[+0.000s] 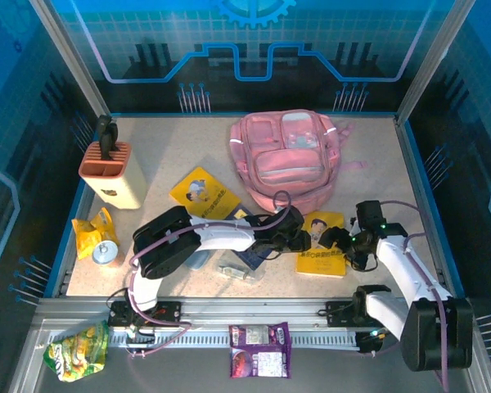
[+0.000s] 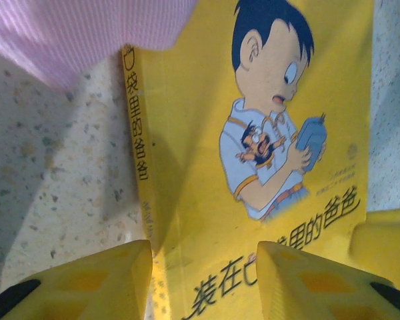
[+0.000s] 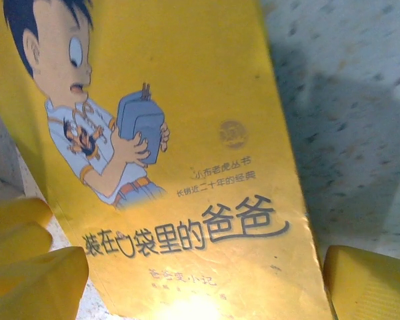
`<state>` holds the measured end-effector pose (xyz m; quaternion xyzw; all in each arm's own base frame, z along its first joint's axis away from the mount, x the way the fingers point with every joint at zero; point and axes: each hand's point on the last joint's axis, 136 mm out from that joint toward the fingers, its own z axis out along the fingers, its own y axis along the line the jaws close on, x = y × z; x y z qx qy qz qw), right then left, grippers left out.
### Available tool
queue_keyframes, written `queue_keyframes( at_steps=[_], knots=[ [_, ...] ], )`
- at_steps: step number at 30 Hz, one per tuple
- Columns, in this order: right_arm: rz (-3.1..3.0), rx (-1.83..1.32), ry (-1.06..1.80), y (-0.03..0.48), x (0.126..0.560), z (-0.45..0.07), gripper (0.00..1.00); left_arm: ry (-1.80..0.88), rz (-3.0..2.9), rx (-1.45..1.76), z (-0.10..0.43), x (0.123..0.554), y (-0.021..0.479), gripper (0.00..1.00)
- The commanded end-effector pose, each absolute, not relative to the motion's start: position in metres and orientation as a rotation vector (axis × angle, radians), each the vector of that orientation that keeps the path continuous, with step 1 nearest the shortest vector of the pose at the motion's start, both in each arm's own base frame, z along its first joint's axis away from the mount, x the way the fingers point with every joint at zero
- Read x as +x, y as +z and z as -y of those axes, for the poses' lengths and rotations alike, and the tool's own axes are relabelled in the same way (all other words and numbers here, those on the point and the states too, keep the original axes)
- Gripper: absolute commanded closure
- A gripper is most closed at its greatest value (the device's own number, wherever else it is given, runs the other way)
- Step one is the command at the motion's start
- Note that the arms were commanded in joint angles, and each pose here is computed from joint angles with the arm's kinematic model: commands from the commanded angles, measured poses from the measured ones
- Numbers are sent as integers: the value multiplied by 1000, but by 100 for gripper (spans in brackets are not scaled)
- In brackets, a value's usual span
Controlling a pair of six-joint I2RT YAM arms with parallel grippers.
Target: Pack books, pencil case, and school supplies into a backpack
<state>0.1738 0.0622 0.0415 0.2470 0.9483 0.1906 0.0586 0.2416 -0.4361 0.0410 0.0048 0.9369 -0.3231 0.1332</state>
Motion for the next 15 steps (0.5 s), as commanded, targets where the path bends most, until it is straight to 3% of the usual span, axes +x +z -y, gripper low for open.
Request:
queue_keyframes(
  at_steps=[1,6,11,15],
  knots=[
    [-2891,670,736,43,168,-88,10,-913,-2703,-22,425,256,41,54],
    [-2856,569,760,50,166,-102,11,-902,-2706,-29,412,258,38,55],
    [-2850,647,545,47,170,-71,10,-916,-2733,-6,416,253,36,56],
    [-2871,636,543,39,172,-72,8,-928,-2747,13,421,248,32,56]
  ],
)
